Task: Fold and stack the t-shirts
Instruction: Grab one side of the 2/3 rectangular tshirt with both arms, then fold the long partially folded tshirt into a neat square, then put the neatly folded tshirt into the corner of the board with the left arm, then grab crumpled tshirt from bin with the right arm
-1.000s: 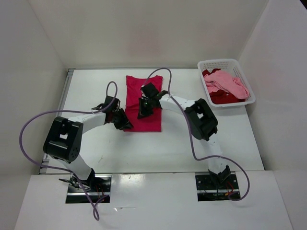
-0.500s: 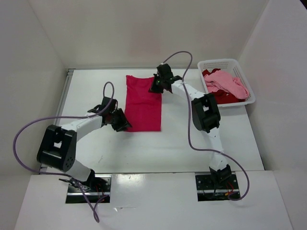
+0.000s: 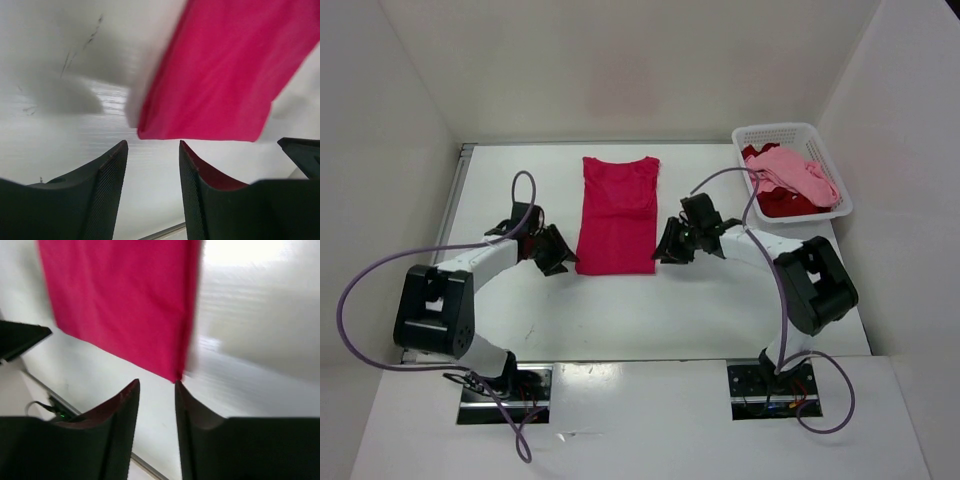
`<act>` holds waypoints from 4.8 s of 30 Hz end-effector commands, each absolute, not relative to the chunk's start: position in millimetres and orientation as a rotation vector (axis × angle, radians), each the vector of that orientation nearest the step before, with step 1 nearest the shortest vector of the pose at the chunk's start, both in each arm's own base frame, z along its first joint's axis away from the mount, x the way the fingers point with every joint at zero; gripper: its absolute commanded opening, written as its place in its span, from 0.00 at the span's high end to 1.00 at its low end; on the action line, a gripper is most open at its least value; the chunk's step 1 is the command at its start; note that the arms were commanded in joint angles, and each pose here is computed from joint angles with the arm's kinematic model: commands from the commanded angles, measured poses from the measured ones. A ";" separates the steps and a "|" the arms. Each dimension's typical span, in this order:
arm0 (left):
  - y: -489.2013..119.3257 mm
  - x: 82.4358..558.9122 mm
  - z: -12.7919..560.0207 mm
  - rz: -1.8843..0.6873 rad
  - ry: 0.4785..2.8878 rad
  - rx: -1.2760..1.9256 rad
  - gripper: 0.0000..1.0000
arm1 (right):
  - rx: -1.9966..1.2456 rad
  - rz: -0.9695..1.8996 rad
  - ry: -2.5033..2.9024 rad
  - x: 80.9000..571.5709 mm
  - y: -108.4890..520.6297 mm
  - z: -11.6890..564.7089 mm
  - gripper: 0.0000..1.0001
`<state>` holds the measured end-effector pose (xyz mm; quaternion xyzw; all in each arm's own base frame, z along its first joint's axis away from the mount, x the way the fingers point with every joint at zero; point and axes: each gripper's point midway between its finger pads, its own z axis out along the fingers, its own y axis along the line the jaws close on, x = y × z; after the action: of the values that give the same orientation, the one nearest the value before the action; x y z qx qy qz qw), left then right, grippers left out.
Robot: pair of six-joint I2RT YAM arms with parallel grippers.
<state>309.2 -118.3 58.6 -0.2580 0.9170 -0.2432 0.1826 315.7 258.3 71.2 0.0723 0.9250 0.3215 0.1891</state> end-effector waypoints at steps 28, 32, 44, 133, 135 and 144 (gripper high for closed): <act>-141.6 223.0 45.0 -0.868 2.793 -0.656 1.00 | 0.227 1.006 2.706 220.0 267.7 56.5 1.00; -141.3 162.8 81.6 -0.961 2.786 -0.660 1.00 | 0.259 1.115 2.734 156.7 270.8 78.0 1.00; -151.4 306.0 194.8 -0.915 2.461 -0.501 1.00 | 0.222 1.055 2.407 296.5 223.3 186.4 1.00; -199.4 306.4 147.4 -1.060 2.412 -0.215 0.46 | 0.694 0.182 2.003 472.4 -43.6 239.8 0.70; -220.0 293.6 146.3 -1.100 2.425 -0.154 0.46 | 0.732 0.109 2.024 491.5 -61.2 222.6 0.55; -250.1 268.0 151.7 -1.121 2.435 0.011 0.40 | 0.743 0.037 2.089 552.3 -80.8 168.4 0.33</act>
<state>258.8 -246.3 130.2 -0.0098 0.8988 -0.3938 0.1921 533.2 -72.9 137.9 0.3101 0.8598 0.0297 0.4047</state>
